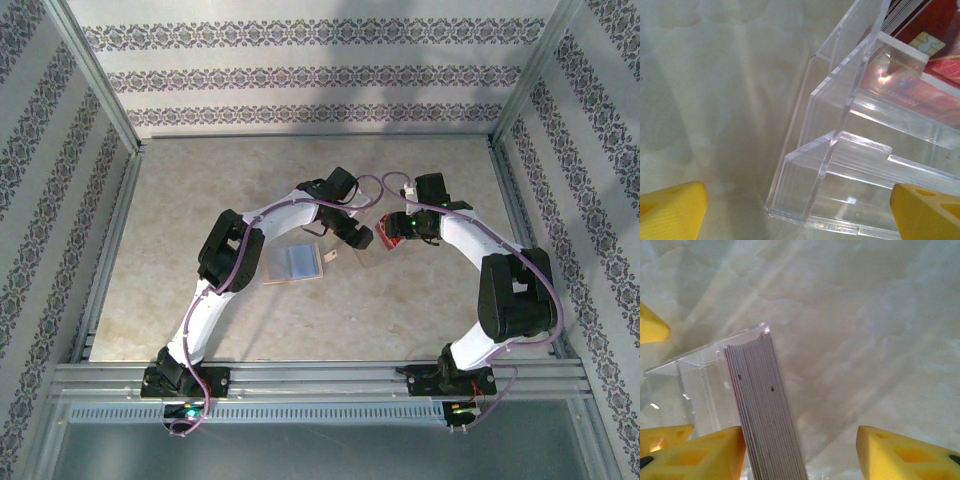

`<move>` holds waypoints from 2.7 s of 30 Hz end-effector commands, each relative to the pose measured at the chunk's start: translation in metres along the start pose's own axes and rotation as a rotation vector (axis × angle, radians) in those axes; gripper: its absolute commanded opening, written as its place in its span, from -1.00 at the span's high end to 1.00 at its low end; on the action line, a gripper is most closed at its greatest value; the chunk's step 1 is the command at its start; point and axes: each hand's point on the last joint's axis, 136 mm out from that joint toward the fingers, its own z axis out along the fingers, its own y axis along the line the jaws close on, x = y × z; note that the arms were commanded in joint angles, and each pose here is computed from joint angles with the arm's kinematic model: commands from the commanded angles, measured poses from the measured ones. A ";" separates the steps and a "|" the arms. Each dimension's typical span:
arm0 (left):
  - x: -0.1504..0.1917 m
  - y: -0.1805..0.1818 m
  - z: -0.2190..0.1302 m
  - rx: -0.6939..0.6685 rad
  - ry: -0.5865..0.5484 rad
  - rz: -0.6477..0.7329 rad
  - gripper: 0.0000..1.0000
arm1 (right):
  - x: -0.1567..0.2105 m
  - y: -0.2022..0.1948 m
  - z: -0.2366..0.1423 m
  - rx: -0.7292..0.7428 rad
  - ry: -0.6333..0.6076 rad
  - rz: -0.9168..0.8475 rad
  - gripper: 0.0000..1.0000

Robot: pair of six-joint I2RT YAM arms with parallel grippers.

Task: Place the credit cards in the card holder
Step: Pick up the credit card from the storage box.

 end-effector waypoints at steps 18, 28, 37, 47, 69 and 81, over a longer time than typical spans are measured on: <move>0.035 0.012 0.012 -0.061 0.108 0.011 -0.88 | -0.004 -0.012 -0.021 0.086 -0.038 -0.019 -0.17; 0.036 0.012 0.013 -0.063 0.111 0.012 -0.88 | 0.001 0.005 -0.012 0.080 -0.003 -0.104 -0.16; 0.036 0.012 0.013 -0.063 0.112 0.014 -0.89 | 0.010 -0.014 -0.001 0.175 0.065 -0.102 -0.18; 0.038 0.012 0.013 -0.066 0.117 0.016 -0.89 | -0.002 -0.011 -0.022 0.157 -0.013 -0.087 -0.11; 0.041 0.014 0.016 -0.072 0.124 0.016 -0.89 | 0.000 -0.001 -0.027 0.139 -0.011 -0.120 0.26; 0.040 0.014 0.014 -0.073 0.123 0.019 -0.89 | -0.004 0.007 -0.038 0.130 -0.049 -0.141 0.75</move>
